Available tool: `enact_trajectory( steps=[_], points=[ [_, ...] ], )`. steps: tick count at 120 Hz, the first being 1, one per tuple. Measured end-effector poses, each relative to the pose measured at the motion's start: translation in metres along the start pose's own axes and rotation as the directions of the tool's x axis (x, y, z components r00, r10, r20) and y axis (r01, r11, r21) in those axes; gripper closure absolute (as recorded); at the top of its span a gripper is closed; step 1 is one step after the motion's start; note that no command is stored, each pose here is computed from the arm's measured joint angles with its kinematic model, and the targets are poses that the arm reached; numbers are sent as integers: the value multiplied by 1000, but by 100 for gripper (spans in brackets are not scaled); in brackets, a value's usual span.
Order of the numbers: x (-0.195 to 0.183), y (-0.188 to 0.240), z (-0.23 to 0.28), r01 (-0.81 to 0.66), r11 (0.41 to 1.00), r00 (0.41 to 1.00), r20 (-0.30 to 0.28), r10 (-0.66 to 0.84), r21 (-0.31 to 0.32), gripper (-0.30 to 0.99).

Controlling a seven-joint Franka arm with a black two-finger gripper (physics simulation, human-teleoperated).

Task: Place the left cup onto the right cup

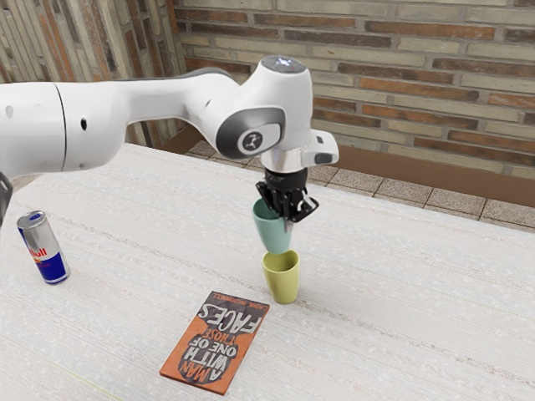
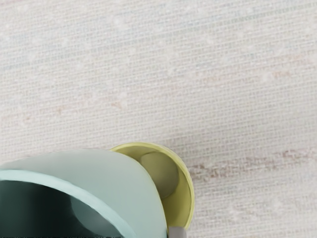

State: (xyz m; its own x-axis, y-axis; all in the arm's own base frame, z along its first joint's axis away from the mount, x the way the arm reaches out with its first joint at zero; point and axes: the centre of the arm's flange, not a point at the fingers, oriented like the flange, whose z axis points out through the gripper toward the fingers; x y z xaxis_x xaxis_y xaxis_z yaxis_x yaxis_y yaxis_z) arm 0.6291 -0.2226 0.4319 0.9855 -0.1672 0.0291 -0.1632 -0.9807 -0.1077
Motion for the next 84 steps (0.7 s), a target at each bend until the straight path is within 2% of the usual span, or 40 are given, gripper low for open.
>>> enact_trajectory(
  steps=[28, 84],
  points=[
    [0, -3, 12, 53, 998, 999, 15, -52, -32, 78],
    [1, 7, 32, 87, 995, 996, 39, -85, -42, 78]
  ],
)
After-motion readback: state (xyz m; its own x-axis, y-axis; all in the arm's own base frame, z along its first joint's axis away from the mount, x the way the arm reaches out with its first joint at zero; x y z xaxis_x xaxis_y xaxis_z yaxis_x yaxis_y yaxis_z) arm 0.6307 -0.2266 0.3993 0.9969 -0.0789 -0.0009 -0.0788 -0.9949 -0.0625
